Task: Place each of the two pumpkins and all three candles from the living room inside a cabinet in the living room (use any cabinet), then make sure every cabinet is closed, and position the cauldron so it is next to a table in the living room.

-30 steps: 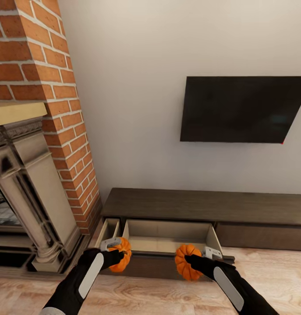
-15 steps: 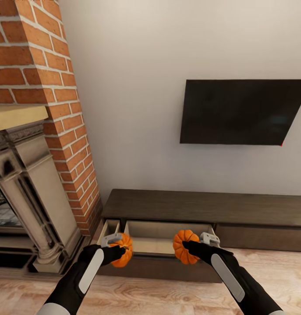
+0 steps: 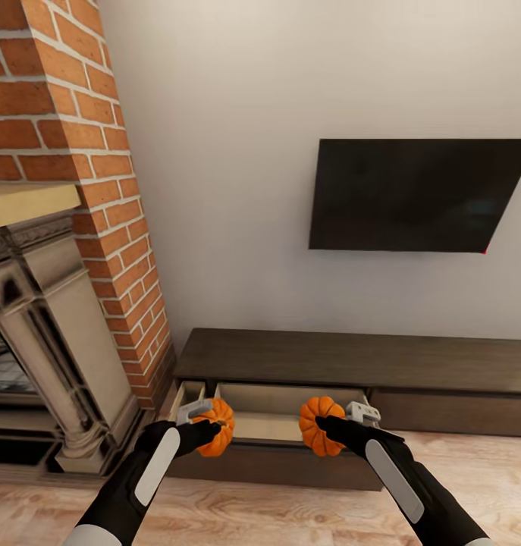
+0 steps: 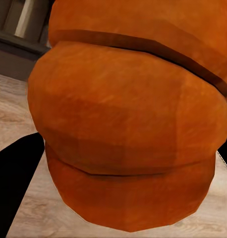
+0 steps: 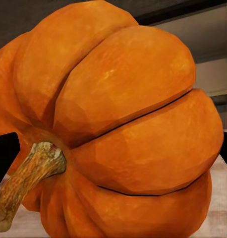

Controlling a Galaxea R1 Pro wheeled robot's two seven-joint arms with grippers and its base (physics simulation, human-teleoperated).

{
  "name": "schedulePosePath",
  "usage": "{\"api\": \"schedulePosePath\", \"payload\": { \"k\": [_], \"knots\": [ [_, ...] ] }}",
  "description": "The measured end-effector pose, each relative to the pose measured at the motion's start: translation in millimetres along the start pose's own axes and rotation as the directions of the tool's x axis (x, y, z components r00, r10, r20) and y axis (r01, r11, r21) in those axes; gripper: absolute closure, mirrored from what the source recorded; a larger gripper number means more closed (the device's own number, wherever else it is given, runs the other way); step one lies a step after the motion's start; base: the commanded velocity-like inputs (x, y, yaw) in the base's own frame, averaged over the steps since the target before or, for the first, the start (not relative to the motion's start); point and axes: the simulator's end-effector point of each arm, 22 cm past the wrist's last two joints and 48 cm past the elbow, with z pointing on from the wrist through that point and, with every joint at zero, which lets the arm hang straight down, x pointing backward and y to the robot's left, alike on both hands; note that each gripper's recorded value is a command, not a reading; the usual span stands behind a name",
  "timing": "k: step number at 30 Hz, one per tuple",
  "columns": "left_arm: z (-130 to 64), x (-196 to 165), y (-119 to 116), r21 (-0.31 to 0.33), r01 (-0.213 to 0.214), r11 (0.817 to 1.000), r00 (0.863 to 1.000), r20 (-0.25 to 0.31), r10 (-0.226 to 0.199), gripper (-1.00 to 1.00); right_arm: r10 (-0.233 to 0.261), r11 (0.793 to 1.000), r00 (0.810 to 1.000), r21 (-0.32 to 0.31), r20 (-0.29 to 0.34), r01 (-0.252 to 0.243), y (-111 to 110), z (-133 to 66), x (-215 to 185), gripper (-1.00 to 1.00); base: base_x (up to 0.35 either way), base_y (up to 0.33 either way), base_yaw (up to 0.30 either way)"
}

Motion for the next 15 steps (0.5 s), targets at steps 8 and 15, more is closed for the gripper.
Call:
{"api": "schedulePosePath", "payload": {
  "k": [8,15],
  "knots": [
    [-1.9,-1.6,-2.2,0.007,-0.005,1.000,1.000,0.005,0.005,1.00,-0.001,1.000,1.000,-0.002,0.000,0.001,0.5,-1.6,-1.0,1.00,0.130,-0.055,-0.057],
    [-1.7,-0.7,-3.4,0.012,-0.008,1.000,1.000,0.004,0.007,1.00,-0.001,1.000,1.000,-0.002,0.001,0.001,0.4,-1.8,-1.2,1.00,0.203,-0.019,-0.008]
  ]
}}
